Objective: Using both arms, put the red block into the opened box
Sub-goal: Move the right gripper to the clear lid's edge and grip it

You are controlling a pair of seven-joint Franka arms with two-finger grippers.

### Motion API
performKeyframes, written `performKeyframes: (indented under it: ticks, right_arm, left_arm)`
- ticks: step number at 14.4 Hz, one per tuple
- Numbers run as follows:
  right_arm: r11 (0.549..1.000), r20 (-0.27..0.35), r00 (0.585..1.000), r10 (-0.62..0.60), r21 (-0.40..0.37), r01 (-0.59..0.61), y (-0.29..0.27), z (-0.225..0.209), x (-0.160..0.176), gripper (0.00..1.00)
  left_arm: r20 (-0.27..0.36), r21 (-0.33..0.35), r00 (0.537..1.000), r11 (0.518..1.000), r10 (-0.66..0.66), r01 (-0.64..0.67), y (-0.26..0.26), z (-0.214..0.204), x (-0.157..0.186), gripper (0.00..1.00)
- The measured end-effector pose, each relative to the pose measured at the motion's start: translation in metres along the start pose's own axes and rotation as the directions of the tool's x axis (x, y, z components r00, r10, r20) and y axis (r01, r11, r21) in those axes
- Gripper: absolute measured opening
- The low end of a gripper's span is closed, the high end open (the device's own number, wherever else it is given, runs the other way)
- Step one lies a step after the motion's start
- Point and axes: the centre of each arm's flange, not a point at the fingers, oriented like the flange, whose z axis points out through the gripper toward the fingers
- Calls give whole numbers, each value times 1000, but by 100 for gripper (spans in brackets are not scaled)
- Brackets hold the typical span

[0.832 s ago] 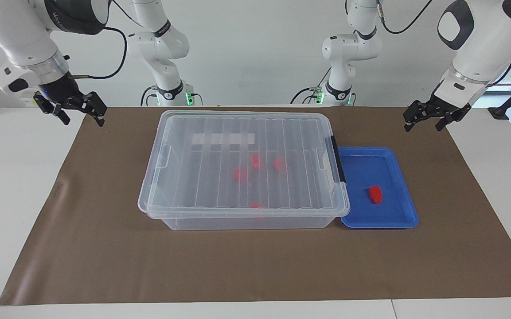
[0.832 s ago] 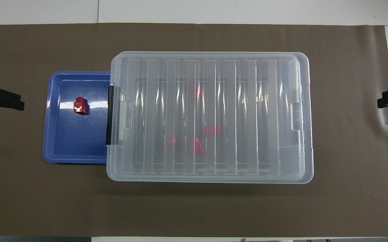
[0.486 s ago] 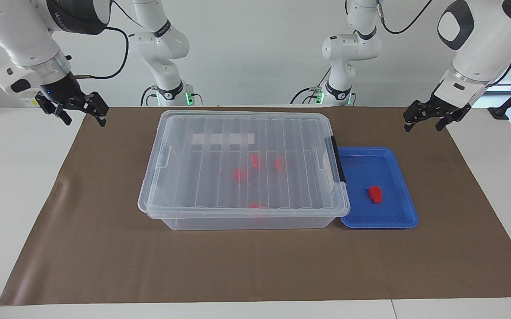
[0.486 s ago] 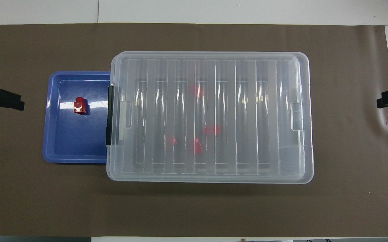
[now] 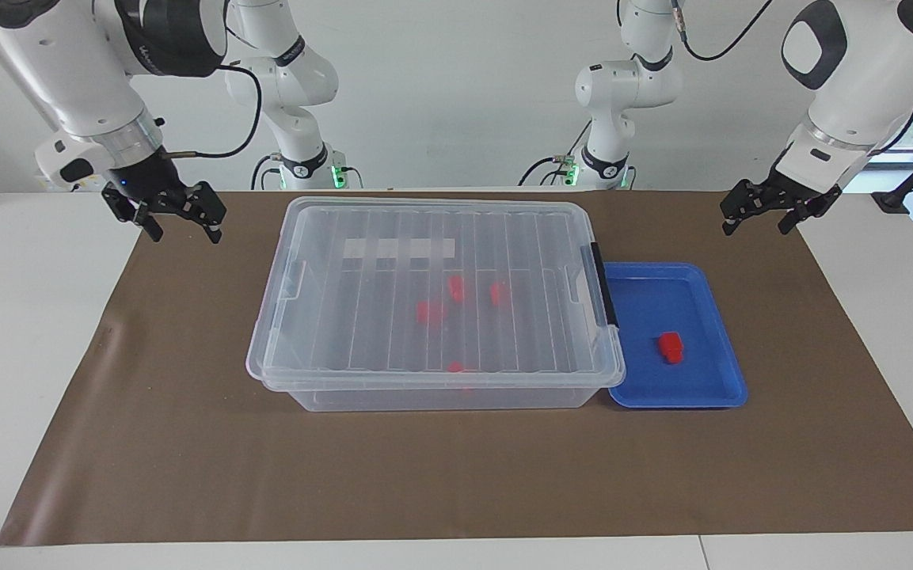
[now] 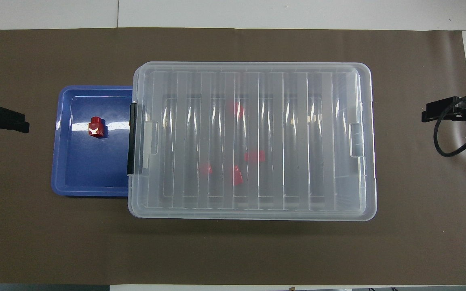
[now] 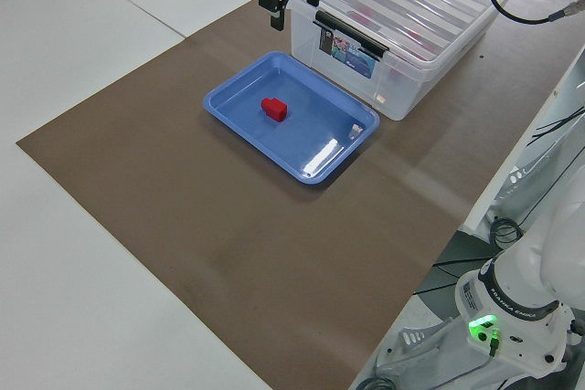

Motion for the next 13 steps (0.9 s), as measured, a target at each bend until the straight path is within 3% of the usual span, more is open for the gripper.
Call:
performKeyframes:
  ticks: [5,13]
  right_arm:
    - [1000,-19,1000,21,6,-21,-48,39,-3,100]
    - [1000,4,1000,24,-2,-24,-49,98,-6,100]
  left_arm:
    - [0,0,1000,1000,0,0,0,0,0,100]
    - [0,0,1000,1000,0,0,0,0,0,100]
